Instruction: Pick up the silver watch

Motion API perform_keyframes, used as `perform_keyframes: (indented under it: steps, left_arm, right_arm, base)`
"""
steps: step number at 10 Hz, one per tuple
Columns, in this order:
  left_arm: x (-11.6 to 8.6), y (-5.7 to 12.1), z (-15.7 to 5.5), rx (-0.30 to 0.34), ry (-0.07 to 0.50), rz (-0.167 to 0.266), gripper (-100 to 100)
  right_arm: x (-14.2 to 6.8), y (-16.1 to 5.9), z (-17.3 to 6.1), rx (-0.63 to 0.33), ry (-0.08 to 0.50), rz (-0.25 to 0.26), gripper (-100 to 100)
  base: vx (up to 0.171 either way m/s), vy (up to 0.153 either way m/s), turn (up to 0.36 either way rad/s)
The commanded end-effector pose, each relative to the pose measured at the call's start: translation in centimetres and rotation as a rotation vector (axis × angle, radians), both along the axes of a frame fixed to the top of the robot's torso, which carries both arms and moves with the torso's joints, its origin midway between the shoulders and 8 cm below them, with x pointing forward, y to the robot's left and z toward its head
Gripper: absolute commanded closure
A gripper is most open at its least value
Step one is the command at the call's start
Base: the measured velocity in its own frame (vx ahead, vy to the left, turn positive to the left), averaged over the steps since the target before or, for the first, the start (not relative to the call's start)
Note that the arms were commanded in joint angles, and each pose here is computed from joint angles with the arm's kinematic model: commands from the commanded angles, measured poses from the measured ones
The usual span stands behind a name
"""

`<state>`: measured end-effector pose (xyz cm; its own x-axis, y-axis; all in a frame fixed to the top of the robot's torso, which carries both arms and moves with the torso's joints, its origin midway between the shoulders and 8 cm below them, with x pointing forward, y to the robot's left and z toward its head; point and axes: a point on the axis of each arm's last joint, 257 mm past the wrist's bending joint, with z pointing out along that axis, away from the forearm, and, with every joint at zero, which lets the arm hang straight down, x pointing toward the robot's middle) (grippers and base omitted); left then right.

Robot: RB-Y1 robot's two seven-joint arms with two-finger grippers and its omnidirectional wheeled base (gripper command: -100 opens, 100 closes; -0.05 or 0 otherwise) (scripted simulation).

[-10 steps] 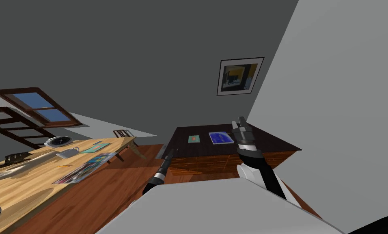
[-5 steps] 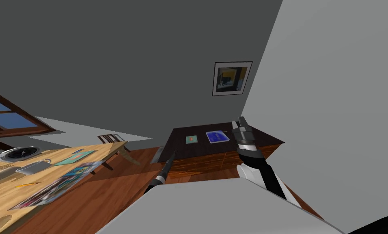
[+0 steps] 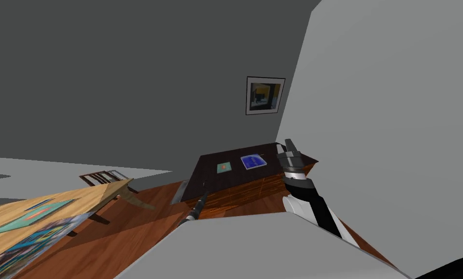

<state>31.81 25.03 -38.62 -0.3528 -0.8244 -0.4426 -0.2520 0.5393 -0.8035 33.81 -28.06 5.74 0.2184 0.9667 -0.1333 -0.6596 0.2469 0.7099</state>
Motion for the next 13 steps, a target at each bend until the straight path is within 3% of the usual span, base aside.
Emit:
perform_keyframes:
  steps: [1,2,3,5,6,8,9,11,12,13]
  left_arm:
    - [-0.9,0.8,-2.6,0.042,0.068,-0.005,-100]
    - [-1.5,1.6,-4.2,0.078,0.117,-0.009,-100]
    - [-1.6,1.7,-4.4,0.080,0.122,-0.008,-100]
    - [-2.9,3.8,-7.5,0.157,0.214,-0.012,-100]
    - [-3.1,3.9,-7.8,0.159,0.221,-0.010,-100]
    - [-4.3,6.6,-10.4,0.243,0.306,-0.008,-100]
    - [-4.3,6.6,-10.4,0.244,0.308,-0.007,-100]
    - [-5.2,9.5,-12.4,0.329,0.379,0.001,-100]
    - [-5.2,9.6,-12.4,0.330,0.382,0.002,-100]
    - [-5.5,11.1,-13.1,0.373,0.414,0.009,-100]
  right_arm:
    - [0.0,0.0,0.0,0.000,0.000,0.000,0]
    - [0.0,0.0,0.0,0.000,0.000,0.000,0]
    - [0.0,0.0,0.0,0.000,0.000,0.000,0]
    - [0.0,0.0,0.0,0.000,0.000,0.000,0]
    - [0.0,0.0,0.0,0.000,0.000,0.000,0]
    - [0.0,0.0,0.0,0.000,0.000,0.000,0]
    - [0.0,0.0,0.0,0.000,0.000,0.000,0]
    - [0.0,0.0,0.0,0.000,0.000,0.000,0]
    - [0.0,0.0,0.0,0.000,0.000,0.000,0]
    - [0.0,0.0,0.0,0.000,0.000,0.000,0]
  base:
    - [0.004,0.021,-0.200]
    - [0.003,0.032,-0.398]
    - [-0.002,0.032,-0.116]
    - [0.000,0.019,-0.267]
    - [0.001,0.029,-0.121]
    - [0.001,0.028,-0.235]
    - [0.001,0.028,-0.146]
    - [0.004,0.025,-0.239]
    - [0.003,0.026,-0.121]
    - [0.000,0.019,-0.191]
